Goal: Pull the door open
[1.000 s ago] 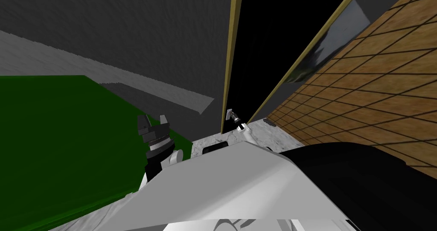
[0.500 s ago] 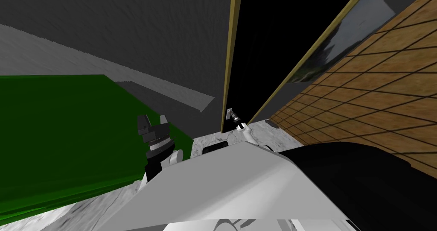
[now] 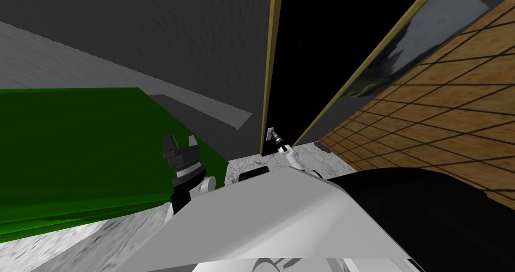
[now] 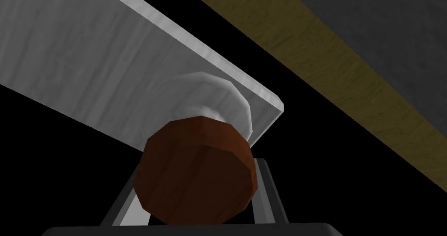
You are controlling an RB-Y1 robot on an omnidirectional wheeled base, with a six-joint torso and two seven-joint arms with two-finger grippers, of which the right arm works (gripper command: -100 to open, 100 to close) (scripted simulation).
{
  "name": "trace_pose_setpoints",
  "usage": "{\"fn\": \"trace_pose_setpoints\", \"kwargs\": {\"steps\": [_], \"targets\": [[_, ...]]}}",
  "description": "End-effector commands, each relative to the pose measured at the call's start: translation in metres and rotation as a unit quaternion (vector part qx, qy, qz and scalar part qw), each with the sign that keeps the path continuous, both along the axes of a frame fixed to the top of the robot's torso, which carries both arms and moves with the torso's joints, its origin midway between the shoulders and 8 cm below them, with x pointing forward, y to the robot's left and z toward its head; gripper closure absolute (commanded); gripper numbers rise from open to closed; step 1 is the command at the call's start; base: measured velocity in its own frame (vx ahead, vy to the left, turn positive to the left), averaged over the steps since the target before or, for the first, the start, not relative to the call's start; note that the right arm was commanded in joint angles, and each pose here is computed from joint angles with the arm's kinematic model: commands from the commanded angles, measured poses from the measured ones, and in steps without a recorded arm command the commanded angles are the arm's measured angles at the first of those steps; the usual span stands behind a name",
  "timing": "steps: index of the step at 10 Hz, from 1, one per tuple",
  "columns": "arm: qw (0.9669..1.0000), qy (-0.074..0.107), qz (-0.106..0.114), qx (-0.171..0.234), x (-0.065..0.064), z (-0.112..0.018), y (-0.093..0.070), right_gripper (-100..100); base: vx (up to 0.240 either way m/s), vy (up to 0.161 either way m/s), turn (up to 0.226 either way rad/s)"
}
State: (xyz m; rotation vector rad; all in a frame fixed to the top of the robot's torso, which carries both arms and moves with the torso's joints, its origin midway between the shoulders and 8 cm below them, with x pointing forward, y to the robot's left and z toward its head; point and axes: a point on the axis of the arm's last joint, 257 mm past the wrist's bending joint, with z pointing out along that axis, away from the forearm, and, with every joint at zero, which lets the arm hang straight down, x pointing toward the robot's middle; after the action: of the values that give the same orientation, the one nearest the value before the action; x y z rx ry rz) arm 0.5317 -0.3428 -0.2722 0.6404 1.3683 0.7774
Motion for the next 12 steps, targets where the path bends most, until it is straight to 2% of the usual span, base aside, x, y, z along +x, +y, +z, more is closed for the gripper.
{"fn": "trace_pose_setpoints", "kwargs": {"steps": [1,2,3,4,6,7,8,9,10,11,12], "targets": [[0.9988,-0.006,0.005,0.049,0.006,0.006,0.007,100,-0.097,-0.052,0.126],[0.9983,-0.007,0.006,0.058,0.006,0.006,0.006,100,-0.064,-0.049,0.071],[0.9957,-0.008,0.004,0.092,0.008,0.007,0.004,100,-0.063,-0.045,0.082],[0.9955,-0.008,0.004,0.094,0.008,0.007,0.004,100,-0.046,-0.036,0.05],[0.9879,-0.009,0.003,0.155,0.011,0.008,0.002,100,-0.065,-0.047,0.118],[0.986,-0.01,0.002,0.166,0.011,0.008,0.001,100,-0.07,-0.049,0.071],[0.9801,-0.011,0.001,0.198,0.013,0.009,-0.001,100,-0.081,-0.05,0.13],[0.9793,-0.011,0.001,0.202,0.013,0.009,-0.001,100,-0.059,-0.041,0.053],[0.9713,-0.013,0.0,0.237,0.015,0.009,-0.003,100,-0.052,-0.029,0.09],[0.9648,-0.013,0.0,0.263,0.017,0.009,-0.004,100,-0.093,-0.059,0.141],[0.9616,-0.014,-0.001,0.274,0.017,0.009,-0.005,100,-0.075,-0.051,0.088]]}}
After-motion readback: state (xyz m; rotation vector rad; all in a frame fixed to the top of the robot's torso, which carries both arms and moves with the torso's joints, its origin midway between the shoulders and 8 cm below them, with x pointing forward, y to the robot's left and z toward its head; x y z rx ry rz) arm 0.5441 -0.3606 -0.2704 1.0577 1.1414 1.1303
